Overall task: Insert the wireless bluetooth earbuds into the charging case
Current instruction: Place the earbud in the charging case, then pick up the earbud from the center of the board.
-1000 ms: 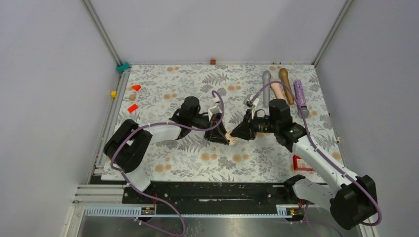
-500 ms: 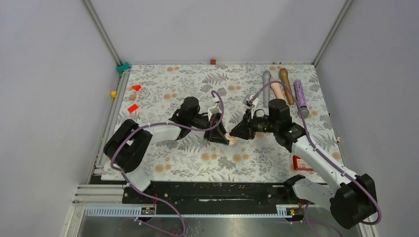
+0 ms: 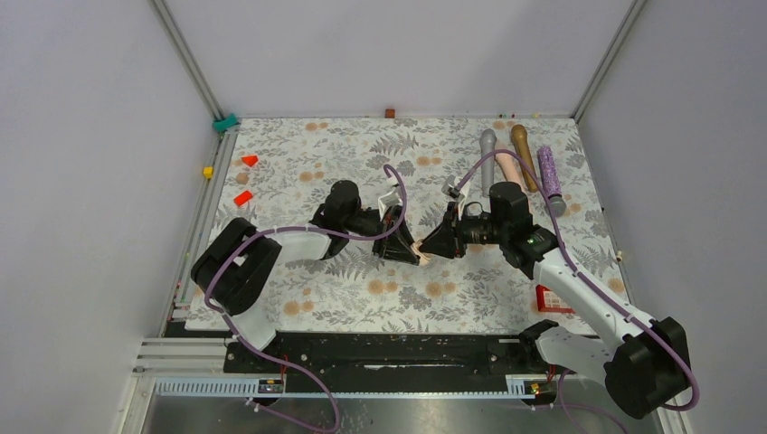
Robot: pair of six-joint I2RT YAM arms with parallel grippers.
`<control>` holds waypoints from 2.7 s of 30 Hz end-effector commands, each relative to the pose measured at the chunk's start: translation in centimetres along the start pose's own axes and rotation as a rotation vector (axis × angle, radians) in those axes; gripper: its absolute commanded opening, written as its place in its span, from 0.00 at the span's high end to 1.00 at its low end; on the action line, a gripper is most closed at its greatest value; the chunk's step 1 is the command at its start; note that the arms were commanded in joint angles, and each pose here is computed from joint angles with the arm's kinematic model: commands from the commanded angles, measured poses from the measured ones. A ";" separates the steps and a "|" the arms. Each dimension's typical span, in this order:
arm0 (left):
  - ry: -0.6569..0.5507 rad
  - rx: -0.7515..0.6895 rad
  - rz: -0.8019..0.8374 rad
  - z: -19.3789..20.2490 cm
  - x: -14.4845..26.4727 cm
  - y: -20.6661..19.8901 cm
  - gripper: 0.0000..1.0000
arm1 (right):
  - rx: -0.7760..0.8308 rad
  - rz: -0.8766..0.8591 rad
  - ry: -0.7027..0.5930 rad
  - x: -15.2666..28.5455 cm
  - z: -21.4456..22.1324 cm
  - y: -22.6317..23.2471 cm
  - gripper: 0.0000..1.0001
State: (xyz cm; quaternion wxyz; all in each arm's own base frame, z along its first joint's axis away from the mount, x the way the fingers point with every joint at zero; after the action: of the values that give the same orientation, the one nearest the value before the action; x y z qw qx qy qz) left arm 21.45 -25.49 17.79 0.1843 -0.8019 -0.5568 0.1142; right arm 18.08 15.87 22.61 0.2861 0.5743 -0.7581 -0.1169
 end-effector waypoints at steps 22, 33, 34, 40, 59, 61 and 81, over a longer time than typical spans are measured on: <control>0.002 -0.171 0.034 -1.5 0.5 -0.4 1.00 | 0.250 -0.107 -0.025 4.1 -6.3 6.1 0.46; 0.144 -0.414 -0.165 -4.4 5.0 -2.2 1.00 | 0.321 0.117 -0.062 5.5 -7.9 5.8 0.00; 0.139 -0.437 -0.181 -4.9 5.5 -2.5 1.00 | 0.328 0.144 -0.067 5.3 -7.8 5.3 0.01; 0.076 -0.549 -0.281 -7.2 9.0 -4.3 1.00 | 0.294 0.303 0.010 3.2 -6.9 0.6 0.00; 0.050 -0.590 -0.498 -5.9 15.5 -7.5 1.00 | 0.325 0.440 0.375 -4.3 -1.5 -9.3 0.01; 0.051 -0.608 -0.521 -6.0 15.5 -7.9 1.00 | 0.311 0.475 0.415 -5.2 -0.7 -9.0 0.01; 0.045 -0.568 -0.514 -4.5 15.5 -7.7 1.00 | 0.699 0.612 0.811 -11.1 2.2 -9.6 0.00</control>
State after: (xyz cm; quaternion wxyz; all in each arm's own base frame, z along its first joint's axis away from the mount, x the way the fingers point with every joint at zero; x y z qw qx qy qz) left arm 21.83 -9.33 25.01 0.0124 -0.6528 -0.7499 -0.1061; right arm 25.65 22.37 12.10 0.4075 0.3999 -0.7248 0.3856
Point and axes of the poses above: each gripper's point midway between its finger pads, its own x axis back along the fingers, its own y axis along the line the jaws close on, z = x × y, the point moved 10 cm from there along x, back along the fingers, and after that the axes turned 6 degrees about -x, right-handed, at the moved point
